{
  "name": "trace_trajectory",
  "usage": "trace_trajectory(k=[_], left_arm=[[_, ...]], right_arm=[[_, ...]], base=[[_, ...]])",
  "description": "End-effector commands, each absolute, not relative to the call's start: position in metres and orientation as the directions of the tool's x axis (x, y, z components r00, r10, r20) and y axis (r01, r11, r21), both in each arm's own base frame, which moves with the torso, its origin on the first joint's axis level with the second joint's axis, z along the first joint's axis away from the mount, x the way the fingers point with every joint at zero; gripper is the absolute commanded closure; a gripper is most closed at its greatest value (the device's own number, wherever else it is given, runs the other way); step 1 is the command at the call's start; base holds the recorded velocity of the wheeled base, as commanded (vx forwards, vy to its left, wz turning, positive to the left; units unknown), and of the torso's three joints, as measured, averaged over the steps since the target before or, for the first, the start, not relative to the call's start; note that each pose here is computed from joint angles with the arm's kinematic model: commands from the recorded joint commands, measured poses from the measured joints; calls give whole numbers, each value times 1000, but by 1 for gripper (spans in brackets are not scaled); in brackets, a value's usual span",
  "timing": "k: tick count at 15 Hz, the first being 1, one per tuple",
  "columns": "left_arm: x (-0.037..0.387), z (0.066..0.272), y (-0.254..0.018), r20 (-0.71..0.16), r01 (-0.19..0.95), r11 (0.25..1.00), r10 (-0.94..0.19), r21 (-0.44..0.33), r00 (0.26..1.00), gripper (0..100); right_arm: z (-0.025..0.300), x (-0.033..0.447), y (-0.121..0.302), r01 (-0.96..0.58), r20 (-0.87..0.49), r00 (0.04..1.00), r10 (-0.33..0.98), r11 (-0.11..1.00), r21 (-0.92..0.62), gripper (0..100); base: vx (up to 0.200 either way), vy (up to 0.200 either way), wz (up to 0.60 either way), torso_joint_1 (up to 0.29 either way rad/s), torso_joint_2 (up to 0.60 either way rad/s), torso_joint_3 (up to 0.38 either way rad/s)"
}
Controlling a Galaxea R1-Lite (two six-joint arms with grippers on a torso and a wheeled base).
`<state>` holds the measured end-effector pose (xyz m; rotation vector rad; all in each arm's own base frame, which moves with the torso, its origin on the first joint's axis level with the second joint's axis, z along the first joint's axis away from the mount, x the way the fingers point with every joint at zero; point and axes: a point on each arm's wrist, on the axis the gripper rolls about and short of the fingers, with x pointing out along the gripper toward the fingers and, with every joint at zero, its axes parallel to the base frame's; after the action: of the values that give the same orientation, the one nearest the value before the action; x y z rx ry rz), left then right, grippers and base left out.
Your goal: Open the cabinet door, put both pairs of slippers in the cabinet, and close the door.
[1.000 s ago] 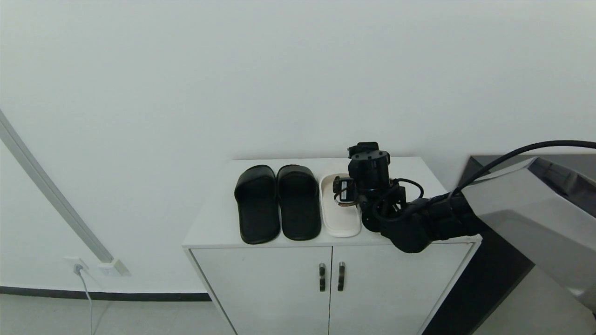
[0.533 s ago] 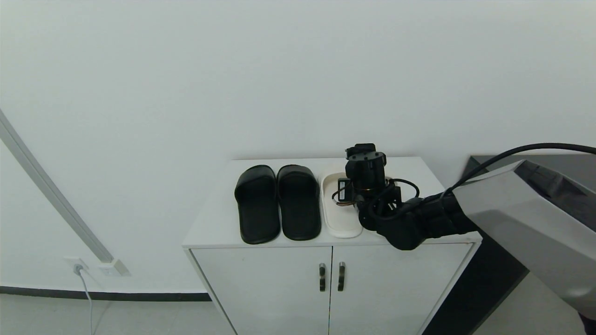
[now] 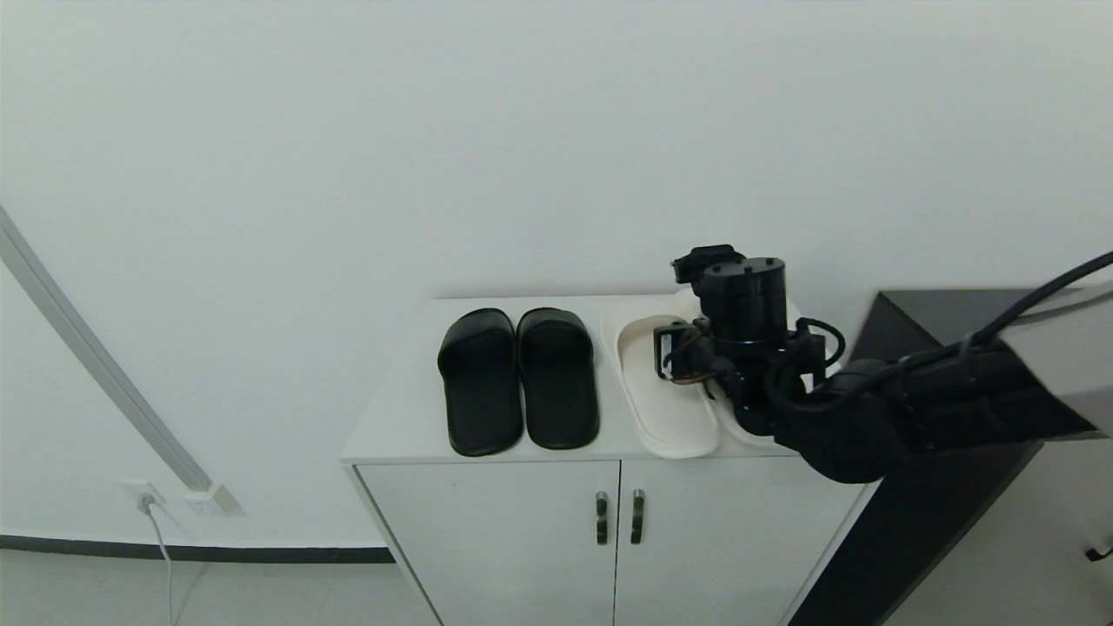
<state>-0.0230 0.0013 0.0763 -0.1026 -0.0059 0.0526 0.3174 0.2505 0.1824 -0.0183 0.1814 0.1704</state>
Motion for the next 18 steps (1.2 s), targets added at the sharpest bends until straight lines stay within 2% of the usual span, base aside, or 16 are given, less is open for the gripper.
trace_trajectory(k=[1,2,5,8,13,18], left_arm=[[-23,76,1,3,-53,993,54,-101,999,100],[-23,76,1,2,-52,994,52,-100,999,100],[-23,76,1,2,-47,994,48,-100,999,100],[-23,76,1,3,-47,994,48,-100,999,100],[-23,76,1,2,-47,994,48,-100,999,100],[-23,76,1,2,-47,994,48,-100,999,100]], right_arm=[[218,247,212,-411,-160,900,405,912,-5,100],[219,225,197,-513,-174,846,504,859,-7,100],[212,188,172,-671,-200,727,657,741,-5,100],[203,169,165,-745,-224,647,728,667,15,100],[199,169,164,-748,-236,642,729,664,17,100],[197,170,165,-748,-247,640,728,664,18,100]], base=[[0,0,0,0,0,0],[0,0,0,0,0,0],[0,0,0,0,0,0],[0,0,0,0,0,0],[0,0,0,0,0,0],[-200,0,0,6,2,0]])
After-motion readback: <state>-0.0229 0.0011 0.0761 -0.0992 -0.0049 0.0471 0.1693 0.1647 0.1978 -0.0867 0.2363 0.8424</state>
